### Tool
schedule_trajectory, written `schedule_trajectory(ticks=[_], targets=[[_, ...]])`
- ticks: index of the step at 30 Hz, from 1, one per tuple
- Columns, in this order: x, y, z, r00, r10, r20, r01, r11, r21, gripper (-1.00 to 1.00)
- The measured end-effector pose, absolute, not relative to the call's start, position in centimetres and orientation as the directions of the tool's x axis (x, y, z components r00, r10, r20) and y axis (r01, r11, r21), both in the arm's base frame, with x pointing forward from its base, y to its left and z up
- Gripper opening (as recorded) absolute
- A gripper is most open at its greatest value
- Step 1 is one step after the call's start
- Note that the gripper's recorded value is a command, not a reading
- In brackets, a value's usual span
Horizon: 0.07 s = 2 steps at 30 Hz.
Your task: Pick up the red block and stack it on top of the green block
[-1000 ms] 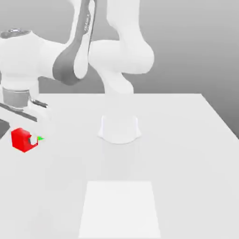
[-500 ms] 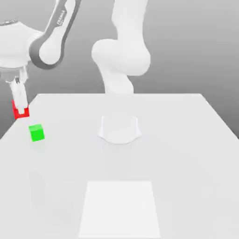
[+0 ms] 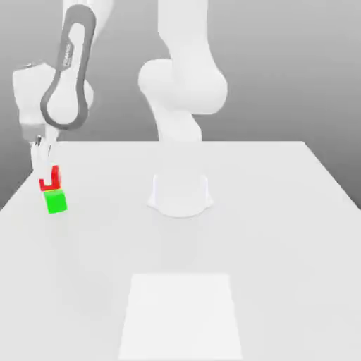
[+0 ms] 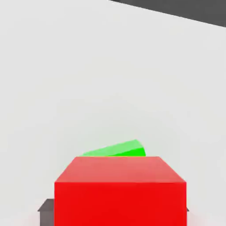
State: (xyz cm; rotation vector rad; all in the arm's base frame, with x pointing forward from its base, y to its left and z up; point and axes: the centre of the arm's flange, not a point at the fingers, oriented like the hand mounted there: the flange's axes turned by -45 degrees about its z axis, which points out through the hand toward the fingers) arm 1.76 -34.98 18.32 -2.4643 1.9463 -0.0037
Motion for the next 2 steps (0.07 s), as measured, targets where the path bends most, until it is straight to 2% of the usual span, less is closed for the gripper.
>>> schedule_trajectory(ticks=[2], targets=[[1.76, -34.98, 18.32, 0.232, -0.973, 0.001, -0.973, -0.232, -0.003, 1.00]])
